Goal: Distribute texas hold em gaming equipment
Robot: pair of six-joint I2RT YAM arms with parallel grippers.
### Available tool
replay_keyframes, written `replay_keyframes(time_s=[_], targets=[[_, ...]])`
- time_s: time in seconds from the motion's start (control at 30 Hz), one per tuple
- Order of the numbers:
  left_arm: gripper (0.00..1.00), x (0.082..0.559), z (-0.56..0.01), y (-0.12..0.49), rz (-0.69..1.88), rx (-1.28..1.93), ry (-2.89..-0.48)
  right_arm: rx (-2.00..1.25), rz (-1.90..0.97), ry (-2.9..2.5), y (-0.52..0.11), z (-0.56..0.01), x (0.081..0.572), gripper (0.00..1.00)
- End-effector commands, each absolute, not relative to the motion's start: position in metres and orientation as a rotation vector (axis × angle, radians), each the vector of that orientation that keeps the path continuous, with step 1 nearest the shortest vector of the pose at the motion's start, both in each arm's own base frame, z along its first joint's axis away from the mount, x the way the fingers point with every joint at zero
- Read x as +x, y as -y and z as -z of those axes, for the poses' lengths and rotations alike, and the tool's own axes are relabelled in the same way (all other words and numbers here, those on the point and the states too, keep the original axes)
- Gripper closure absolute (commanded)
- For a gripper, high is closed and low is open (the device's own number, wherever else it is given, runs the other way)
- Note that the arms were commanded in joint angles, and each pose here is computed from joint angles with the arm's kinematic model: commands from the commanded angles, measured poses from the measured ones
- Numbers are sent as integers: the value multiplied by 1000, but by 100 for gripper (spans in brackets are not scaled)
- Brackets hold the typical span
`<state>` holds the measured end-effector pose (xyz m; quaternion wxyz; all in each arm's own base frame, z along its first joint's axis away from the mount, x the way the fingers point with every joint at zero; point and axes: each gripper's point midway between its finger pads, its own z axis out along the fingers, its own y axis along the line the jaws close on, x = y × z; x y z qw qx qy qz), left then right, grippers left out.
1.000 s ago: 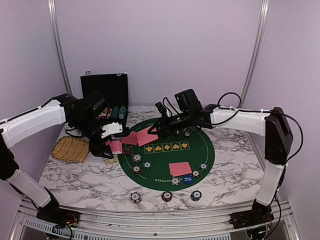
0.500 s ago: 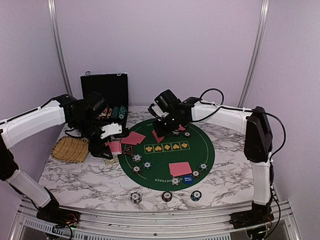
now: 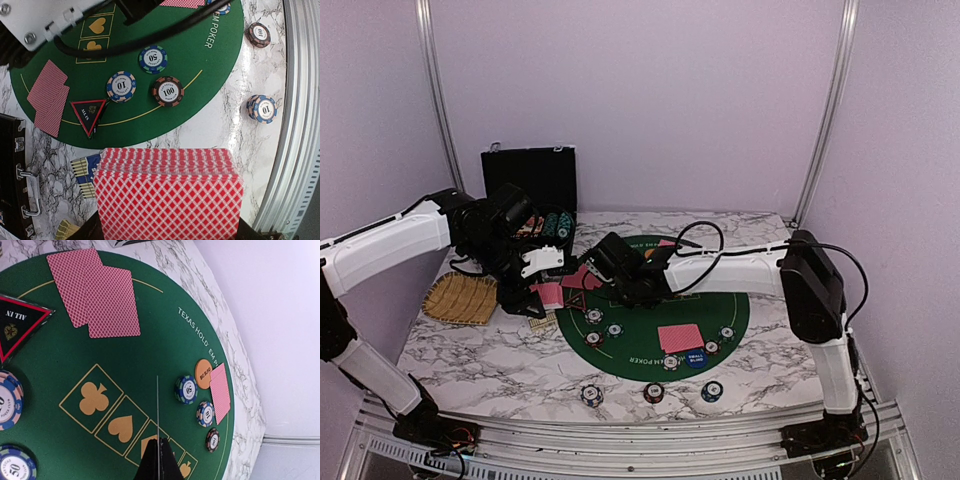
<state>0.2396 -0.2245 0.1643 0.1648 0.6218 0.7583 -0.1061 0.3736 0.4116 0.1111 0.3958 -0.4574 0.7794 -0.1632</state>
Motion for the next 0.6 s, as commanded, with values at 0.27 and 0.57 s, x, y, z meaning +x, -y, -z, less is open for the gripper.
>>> replay_keyframes(time_s=[0.27, 0.57], targets=[[88, 234, -173, 221, 308, 1772, -2139, -1383, 565, -1617, -434, -86, 385, 100], [88, 234, -175, 221, 311, 1770, -2140, -1441, 550, -1618, -438, -60, 388, 100]])
